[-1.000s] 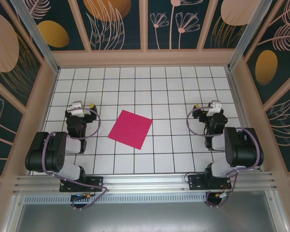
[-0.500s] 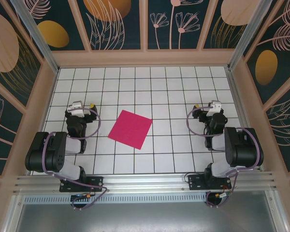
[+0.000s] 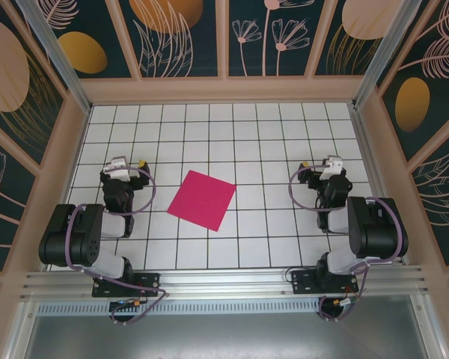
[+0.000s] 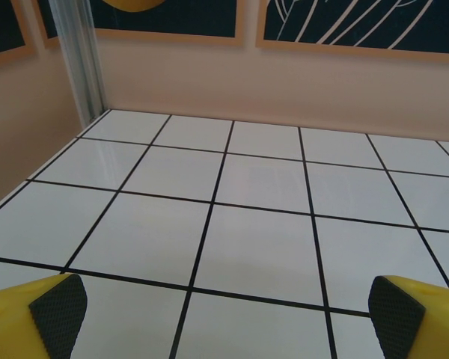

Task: Fold a paper plane with a square sheet of paper (pick it up from the middle)
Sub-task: Move the square sheet of paper to the center of the table.

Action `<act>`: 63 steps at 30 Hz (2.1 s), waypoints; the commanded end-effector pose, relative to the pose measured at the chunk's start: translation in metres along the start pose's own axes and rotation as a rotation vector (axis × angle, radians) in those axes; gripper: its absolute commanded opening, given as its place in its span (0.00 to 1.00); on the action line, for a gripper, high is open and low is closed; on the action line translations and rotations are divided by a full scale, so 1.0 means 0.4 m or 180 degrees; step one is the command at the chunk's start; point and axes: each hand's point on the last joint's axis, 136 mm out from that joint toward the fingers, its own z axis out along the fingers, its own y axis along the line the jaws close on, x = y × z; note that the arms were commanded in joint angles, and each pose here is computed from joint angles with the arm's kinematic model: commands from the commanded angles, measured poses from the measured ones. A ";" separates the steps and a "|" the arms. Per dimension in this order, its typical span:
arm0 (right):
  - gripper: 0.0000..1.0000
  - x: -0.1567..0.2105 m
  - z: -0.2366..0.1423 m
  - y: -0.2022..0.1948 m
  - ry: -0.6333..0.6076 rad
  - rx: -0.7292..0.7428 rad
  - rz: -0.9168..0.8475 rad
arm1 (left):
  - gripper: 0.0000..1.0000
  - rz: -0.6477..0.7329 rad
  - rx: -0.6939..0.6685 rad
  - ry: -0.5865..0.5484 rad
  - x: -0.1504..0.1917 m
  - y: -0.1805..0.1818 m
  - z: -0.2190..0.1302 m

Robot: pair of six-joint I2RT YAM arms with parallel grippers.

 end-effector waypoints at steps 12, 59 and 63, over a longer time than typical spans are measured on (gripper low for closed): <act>0.99 -0.190 -0.012 0.073 0.0451 0.0303 0.0721 | 0.99 -0.0824 -0.0686 0.0070 -0.168 0.076 -0.009; 0.95 0.305 0.107 0.369 0.2880 0.0701 -0.1117 | 0.99 -0.1519 0.0090 0.1276 -0.107 -0.080 0.034; 0.95 0.267 0.127 0.312 0.2937 0.0737 -0.0789 | 0.98 -0.1534 0.0099 0.1314 -0.100 -0.082 0.035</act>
